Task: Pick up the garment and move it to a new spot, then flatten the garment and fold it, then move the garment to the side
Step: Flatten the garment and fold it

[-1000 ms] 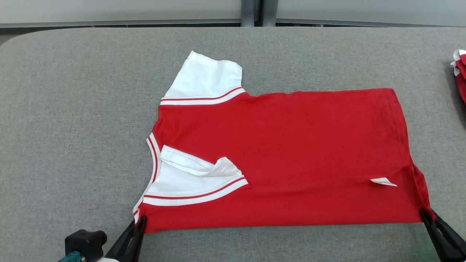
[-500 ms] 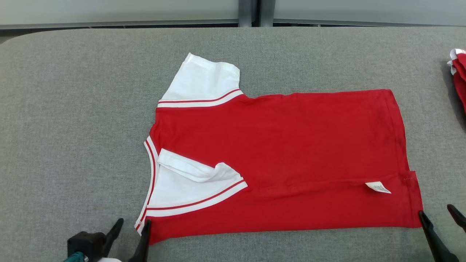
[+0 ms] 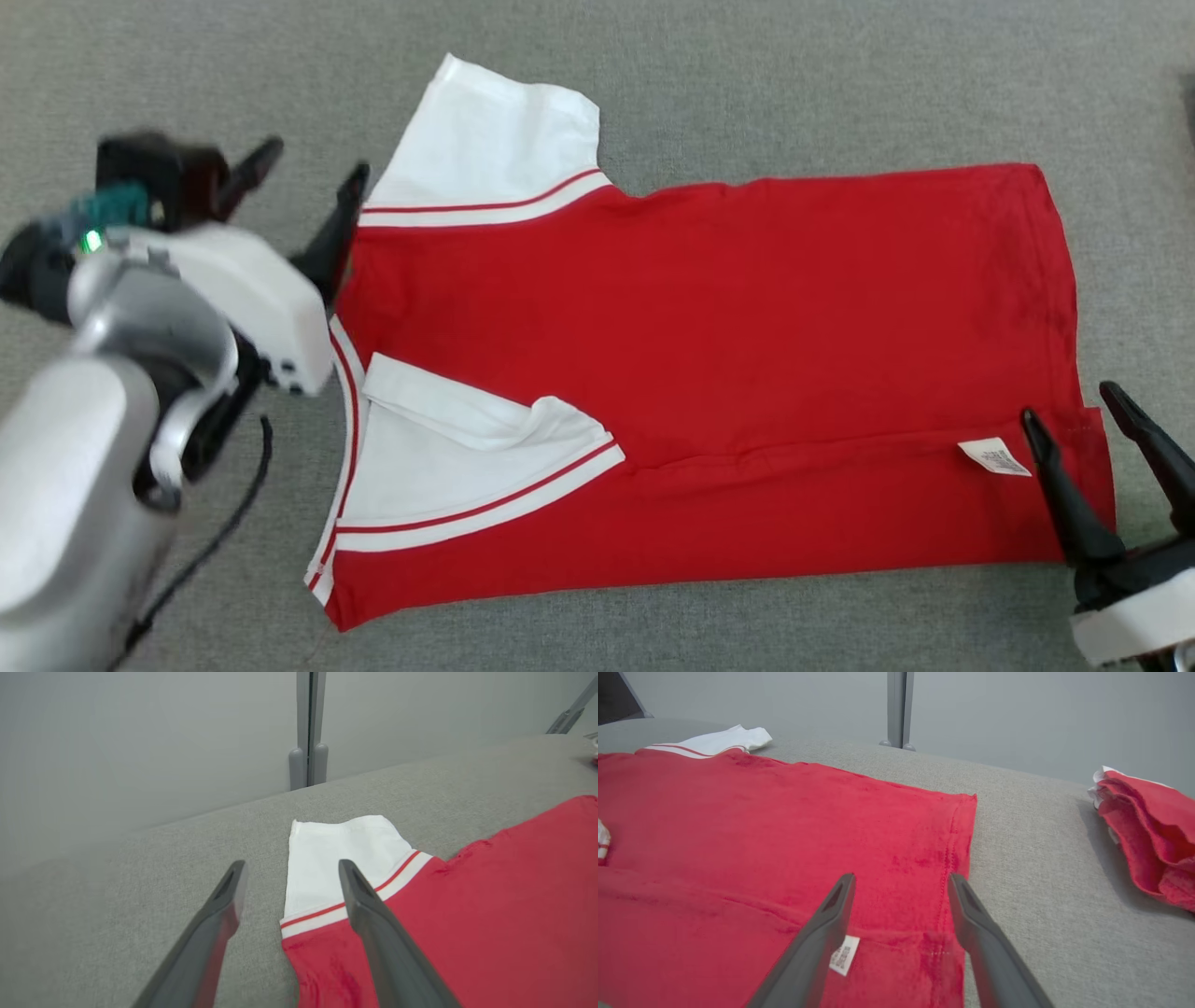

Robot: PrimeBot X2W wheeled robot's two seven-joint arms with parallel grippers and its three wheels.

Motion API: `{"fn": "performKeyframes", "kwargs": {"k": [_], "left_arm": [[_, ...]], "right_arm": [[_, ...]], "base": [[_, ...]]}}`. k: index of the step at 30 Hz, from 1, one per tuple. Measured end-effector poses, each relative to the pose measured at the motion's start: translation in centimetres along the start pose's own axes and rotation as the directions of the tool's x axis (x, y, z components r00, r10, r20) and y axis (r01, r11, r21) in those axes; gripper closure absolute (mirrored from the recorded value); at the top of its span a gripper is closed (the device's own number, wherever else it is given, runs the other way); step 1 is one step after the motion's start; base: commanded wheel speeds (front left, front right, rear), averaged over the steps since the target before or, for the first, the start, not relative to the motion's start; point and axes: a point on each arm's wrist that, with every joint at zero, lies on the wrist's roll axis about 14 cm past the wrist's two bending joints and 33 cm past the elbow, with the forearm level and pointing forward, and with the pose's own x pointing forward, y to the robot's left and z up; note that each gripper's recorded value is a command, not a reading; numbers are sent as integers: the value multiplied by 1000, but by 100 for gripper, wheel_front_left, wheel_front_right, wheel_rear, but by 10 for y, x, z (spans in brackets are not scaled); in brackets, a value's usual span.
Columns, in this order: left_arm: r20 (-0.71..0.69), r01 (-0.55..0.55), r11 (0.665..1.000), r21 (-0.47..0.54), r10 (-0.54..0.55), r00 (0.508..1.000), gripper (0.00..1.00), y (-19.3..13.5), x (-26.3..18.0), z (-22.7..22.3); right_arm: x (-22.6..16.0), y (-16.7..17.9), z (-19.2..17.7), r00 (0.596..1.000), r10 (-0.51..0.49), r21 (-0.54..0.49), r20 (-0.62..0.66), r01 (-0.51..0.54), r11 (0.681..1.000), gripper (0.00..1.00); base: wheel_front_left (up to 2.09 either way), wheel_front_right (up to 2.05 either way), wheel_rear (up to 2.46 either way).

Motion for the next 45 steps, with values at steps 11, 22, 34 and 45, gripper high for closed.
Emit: {"fn": "performKeyframes", "kwargs": {"k": [11, 22, 34, 45], "left_arm": [[-334, 129, 980, 149, -73, 940, 0, 10, 127, -3], [-513, 188, 970, 155, -84, 855, 0, 1, 176, -46], [-534, 194, 963, 185, -67, 843, 10, 0, 177, -46], [-550, 200, 963, 178, -71, 832, 25, -2, 176, -49]], "right_arm": [[36, -9, -6, 1000, -7, 17, 20, 7, 1000, 0], [28, -29, -32, 997, -74, 53, -31, 76, 996, 0], [27, -33, -28, 996, -86, 44, -9, 87, 995, 0], [22, -37, -25, 995, -100, 39, -1, 100, 994, 0]], "base": [[0, 0, 0], [0, 0, 0], [0, 0, 0], [0, 0, 0]]}}
